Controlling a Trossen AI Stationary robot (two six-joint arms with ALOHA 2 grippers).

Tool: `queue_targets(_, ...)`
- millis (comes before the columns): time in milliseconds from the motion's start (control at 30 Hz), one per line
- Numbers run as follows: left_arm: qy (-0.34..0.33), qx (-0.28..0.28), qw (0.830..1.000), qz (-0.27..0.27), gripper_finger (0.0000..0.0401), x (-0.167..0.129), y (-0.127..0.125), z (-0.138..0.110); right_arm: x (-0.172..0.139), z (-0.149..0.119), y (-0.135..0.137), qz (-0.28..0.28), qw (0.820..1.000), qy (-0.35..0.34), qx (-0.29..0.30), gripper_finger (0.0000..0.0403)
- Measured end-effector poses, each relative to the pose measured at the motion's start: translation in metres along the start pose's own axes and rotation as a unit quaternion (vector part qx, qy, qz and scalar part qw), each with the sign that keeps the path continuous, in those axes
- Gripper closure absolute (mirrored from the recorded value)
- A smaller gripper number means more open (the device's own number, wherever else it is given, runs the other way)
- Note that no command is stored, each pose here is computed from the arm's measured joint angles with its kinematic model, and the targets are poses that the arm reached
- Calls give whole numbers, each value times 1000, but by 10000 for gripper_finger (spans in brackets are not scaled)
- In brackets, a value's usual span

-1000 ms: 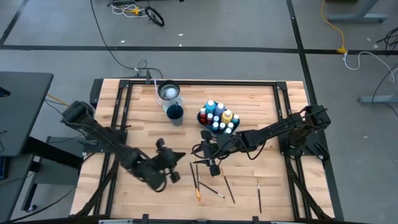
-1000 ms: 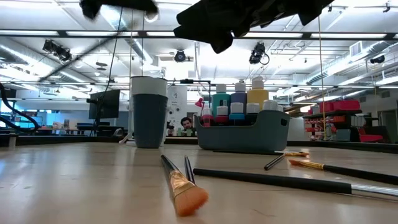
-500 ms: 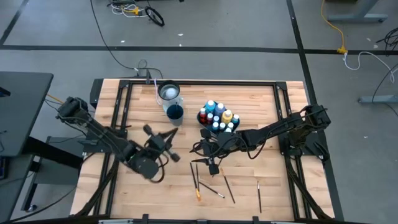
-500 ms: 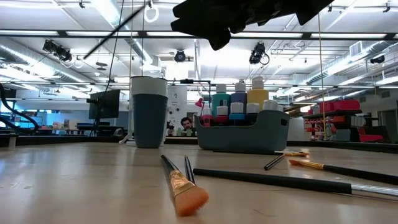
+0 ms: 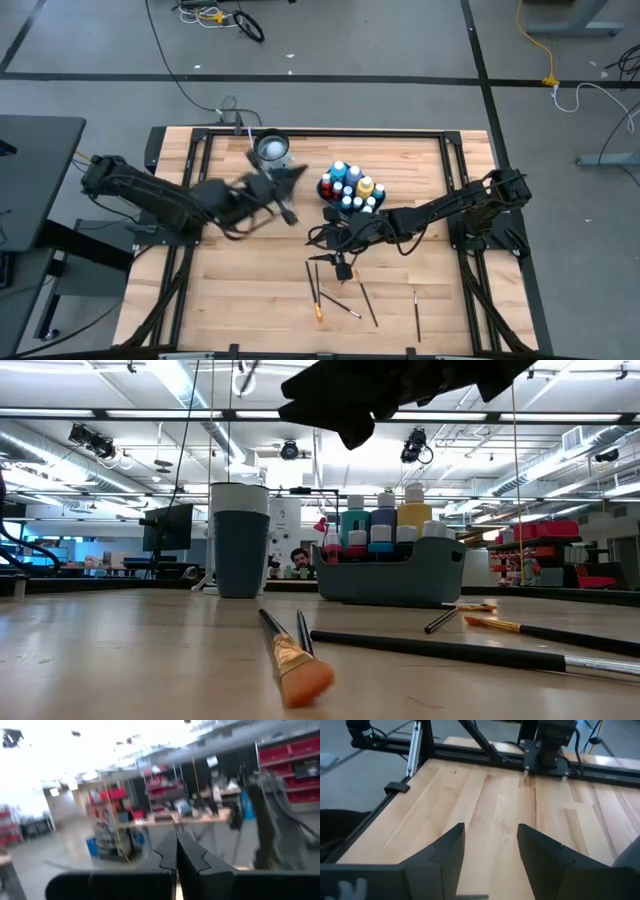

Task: Pick & Place Paint Supplies
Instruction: Put the gold paint brush into the blue cup

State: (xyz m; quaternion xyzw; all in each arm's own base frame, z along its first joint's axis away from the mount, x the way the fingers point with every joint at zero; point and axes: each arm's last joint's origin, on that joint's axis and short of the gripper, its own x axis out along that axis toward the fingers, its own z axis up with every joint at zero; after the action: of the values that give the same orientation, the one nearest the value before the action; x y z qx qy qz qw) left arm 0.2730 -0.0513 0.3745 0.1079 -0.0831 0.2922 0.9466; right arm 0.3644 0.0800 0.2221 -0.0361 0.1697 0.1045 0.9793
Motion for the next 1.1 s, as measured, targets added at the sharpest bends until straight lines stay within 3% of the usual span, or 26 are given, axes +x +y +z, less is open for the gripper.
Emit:
queue_targets(100, -14, -8, 1000, 5, 400, -4, 21, 5, 0, -1, 0, 0, 1000, 4, 0, 217)
queue_targets(167, -26, -27, 999, -28, 400, -5, 29, -5, 0, -1, 0, 0, 1000, 4, -3, 217)
queue_targets(267, -35, -49, 997, -55, 400, -4, 38, -34, 0, 1, 0, 0, 1000, -5, -4, 217)
queue_targets(467, -59, -87, 994, -31, 400, -16, 60, -102, 0, 2, 0, 0, 1000, -8, -4, 217)
queue_targets(633, -82, -107, 991, -16, 400, -41, 79, -141, 0, 2, 0, -1, 1000, -8, -7, 217)
queue_targets(800, -67, -97, 993, -20, 400, -57, 86, -164, 0, 2, 0, -1, 1000, -9, -18, 217)
queue_targets(1100, -92, -93, 991, -34, 400, -49, 79, -171, 0, 3, -4, -6, 1000, -16, -16, 217)
